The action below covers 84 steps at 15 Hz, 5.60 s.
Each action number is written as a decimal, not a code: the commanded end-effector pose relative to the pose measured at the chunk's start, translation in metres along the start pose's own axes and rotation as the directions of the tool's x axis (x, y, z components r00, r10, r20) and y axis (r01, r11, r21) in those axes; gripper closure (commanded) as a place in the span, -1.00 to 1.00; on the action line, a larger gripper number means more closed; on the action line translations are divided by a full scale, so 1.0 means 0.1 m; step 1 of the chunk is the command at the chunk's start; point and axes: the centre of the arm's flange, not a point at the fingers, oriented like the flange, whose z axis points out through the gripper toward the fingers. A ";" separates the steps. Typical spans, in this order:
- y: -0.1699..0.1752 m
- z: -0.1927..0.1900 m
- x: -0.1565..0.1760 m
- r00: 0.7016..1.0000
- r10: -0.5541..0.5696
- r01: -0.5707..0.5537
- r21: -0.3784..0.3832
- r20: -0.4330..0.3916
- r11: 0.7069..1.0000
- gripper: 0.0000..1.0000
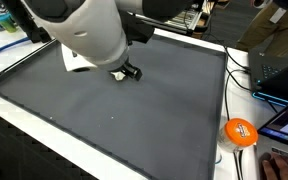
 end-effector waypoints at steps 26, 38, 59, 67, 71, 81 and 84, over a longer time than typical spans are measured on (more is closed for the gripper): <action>0.22 -0.23 -0.38 0.998 0.009 -0.003 0.089 -0.064 0.996 -1.00; 0.17 -0.94 -0.42 0.988 -0.102 0.122 0.177 -0.119 0.977 -1.00; 1.29 -0.24 0.02 0.990 -0.091 0.134 0.497 -0.110 0.857 -1.00; 1.31 -0.18 -0.15 0.992 -0.061 0.106 0.489 -0.108 0.866 -1.00; 1.36 0.03 -0.42 0.991 -0.022 0.082 0.474 -0.130 0.877 -1.00; 1.37 0.32 -1.09 0.933 0.073 0.095 0.436 -0.353 0.895 -1.00; 1.38 0.03 -0.61 0.940 0.060 0.108 0.460 -0.335 0.881 -1.00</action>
